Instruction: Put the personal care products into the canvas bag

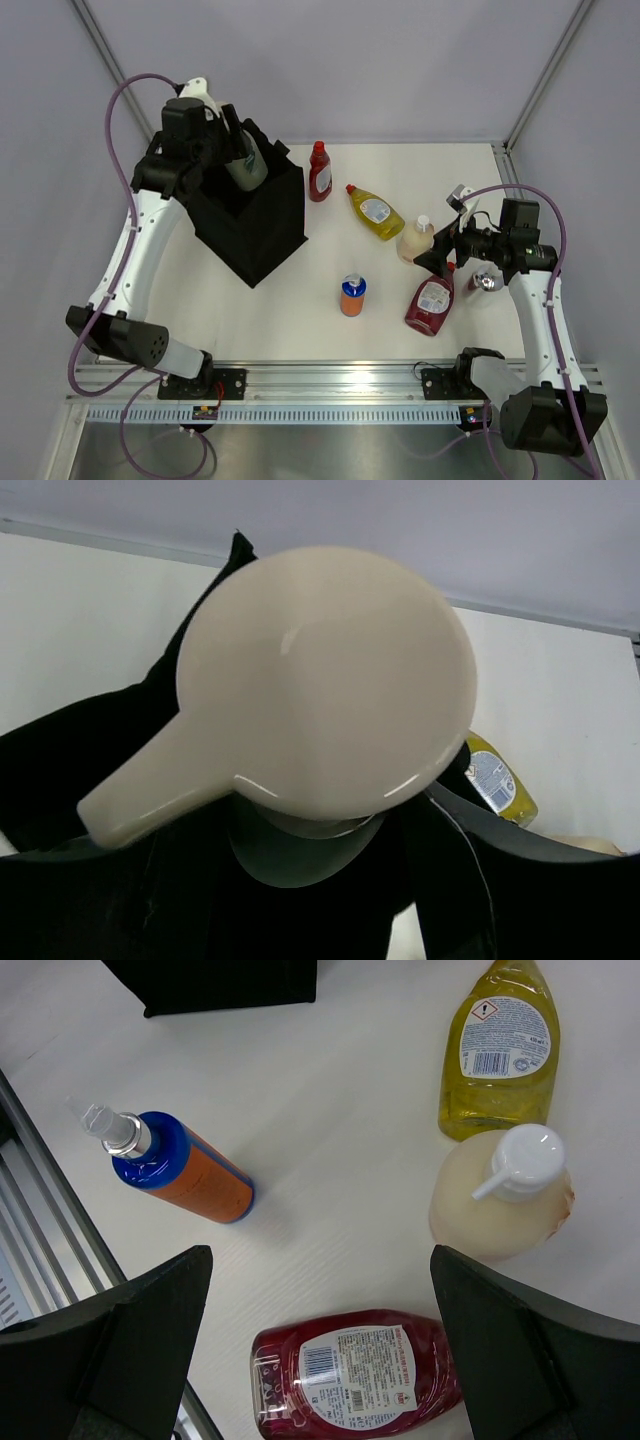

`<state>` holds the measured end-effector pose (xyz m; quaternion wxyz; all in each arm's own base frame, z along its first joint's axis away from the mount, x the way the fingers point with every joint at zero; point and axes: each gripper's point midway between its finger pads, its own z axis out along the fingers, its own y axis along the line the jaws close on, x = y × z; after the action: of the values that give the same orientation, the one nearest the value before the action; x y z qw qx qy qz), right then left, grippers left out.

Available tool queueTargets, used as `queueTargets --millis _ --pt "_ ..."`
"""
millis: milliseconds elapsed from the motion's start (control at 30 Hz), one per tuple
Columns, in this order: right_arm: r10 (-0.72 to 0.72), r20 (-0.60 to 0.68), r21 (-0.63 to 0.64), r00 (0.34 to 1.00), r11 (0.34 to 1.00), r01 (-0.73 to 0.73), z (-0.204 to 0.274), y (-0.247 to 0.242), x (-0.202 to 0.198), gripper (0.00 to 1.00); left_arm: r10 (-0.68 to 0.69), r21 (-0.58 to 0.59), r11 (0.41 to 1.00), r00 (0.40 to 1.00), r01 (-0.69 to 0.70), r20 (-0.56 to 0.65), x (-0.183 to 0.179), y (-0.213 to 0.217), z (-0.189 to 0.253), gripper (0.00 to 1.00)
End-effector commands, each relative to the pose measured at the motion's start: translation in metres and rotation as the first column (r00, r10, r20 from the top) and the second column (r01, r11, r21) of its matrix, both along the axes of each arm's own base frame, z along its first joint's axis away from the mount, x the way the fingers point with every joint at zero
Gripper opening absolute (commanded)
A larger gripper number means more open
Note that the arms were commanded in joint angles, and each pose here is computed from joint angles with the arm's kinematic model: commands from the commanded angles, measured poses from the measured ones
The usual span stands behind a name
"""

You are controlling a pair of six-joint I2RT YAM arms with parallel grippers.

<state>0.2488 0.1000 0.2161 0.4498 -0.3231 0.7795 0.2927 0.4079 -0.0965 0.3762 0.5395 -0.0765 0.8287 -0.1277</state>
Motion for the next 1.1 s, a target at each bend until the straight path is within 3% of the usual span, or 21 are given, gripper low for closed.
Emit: queueTargets --millis 0,200,433,500,600,700,833,933,1067 --pt "0.001 0.009 -0.016 1.0 1.0 -0.001 -0.002 -0.002 0.002 1.0 -0.045 -0.019 0.998 0.959 0.052 0.279 0.014 -0.02 0.06 0.0" --pt "-0.001 -0.017 -0.015 1.0 1.0 0.001 -0.007 -0.003 0.004 0.99 -0.125 -0.018 0.991 0.973 0.131 0.194 0.025 -0.044 -0.01 0.0" --pt "-0.012 -0.021 -0.029 1.0 1.0 0.012 -0.01 -0.005 0.006 1.0 -0.188 -0.062 0.978 0.972 0.198 0.144 0.038 -0.066 -0.056 0.02" --pt "-0.015 -0.026 -0.032 1.0 0.999 0.015 -0.012 -0.006 0.007 0.99 -0.21 -0.069 0.973 0.97 0.22 0.126 0.039 -0.071 -0.066 0.15" --pt "-0.02 -0.028 -0.037 0.999 0.999 0.019 -0.013 -0.007 0.007 0.99 -0.221 -0.077 0.97 0.968 0.231 0.117 0.041 -0.074 -0.075 0.5" --pt "-0.02 -0.026 -0.04 0.999 0.999 0.019 -0.014 -0.007 0.008 1.0 -0.228 -0.087 0.967 0.967 0.238 0.114 0.041 -0.077 -0.08 0.76" --pt "-0.025 -0.036 -0.047 0.999 0.999 0.023 -0.017 -0.009 0.009 0.99 -0.248 -0.088 0.962 0.963 0.257 0.106 0.04 -0.08 -0.085 0.78" --pt "-0.023 -0.046 -0.051 0.999 0.998 0.02 -0.02 -0.009 0.009 1.0 -0.261 -0.082 0.959 0.959 0.27 0.107 0.039 -0.081 -0.083 0.91" --pt "-0.015 -0.04 -0.05 0.999 0.999 0.013 -0.021 -0.008 0.009 1.0 -0.274 -0.056 0.957 0.951 0.284 0.14 0.036 -0.08 -0.063 0.95"
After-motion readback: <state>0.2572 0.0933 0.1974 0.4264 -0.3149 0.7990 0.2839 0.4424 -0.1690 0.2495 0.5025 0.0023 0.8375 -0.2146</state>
